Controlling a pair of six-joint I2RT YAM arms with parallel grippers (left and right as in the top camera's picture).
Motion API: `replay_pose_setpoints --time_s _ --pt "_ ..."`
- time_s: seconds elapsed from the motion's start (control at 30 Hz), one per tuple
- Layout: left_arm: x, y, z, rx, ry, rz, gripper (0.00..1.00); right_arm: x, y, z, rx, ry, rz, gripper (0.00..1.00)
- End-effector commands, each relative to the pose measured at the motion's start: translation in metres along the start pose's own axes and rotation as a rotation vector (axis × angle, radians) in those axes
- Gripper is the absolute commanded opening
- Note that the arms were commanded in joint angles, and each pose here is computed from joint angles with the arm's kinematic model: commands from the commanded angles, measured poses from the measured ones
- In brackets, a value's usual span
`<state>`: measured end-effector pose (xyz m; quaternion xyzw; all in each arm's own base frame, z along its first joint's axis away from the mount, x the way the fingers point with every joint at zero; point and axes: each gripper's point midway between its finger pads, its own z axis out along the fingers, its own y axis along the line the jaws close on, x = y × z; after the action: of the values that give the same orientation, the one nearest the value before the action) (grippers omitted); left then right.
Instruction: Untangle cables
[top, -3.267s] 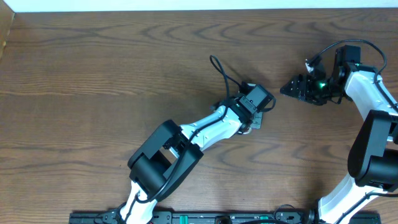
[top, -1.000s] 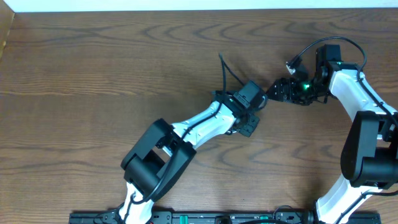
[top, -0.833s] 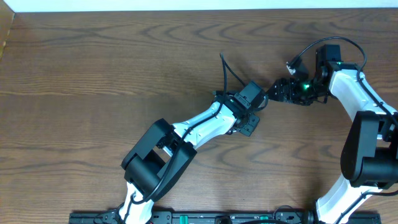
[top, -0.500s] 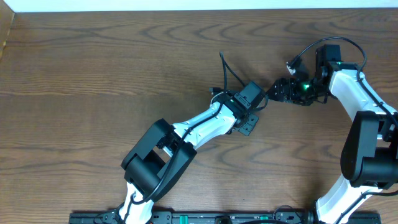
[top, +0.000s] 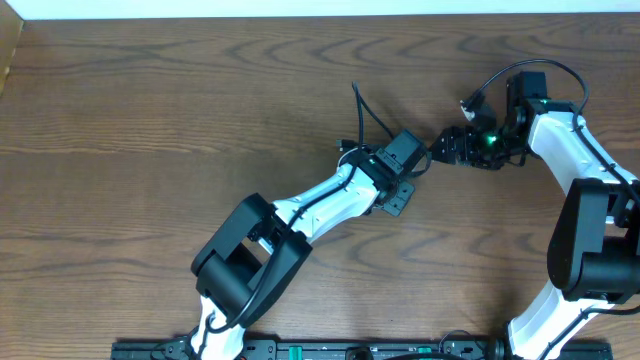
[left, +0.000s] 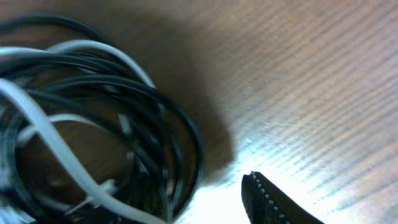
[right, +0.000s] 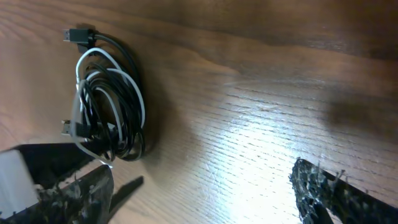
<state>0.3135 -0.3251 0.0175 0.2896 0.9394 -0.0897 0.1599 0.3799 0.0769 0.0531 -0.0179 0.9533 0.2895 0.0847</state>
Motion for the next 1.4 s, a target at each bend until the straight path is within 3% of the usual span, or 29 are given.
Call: replay_pose_setpoints --time_s 0.0,0.27,0.47,0.73,0.97,1.37 --pt "-0.019 0.014 -0.018 -0.087 -0.069 -0.008 0.49 0.002 0.000 0.003 0.002 0.011 0.006 0.88" --pt "-0.014 0.015 -0.015 -0.094 -0.056 -0.006 0.48 0.002 0.002 0.004 0.002 0.013 0.000 0.88" --pt "0.002 0.008 0.002 -0.050 0.002 -0.003 0.19 0.002 0.002 0.004 0.002 0.013 0.000 0.88" --pt "0.005 0.000 0.003 -0.001 0.019 -0.003 0.20 0.002 0.002 0.004 0.002 0.013 0.001 0.88" --pt "-0.001 0.008 0.002 -0.049 -0.011 -0.002 0.35 0.002 0.002 0.004 0.001 0.014 0.001 0.88" --pt "0.003 0.008 0.007 -0.051 0.005 -0.003 0.38 0.003 0.003 0.005 0.001 0.017 0.000 0.88"
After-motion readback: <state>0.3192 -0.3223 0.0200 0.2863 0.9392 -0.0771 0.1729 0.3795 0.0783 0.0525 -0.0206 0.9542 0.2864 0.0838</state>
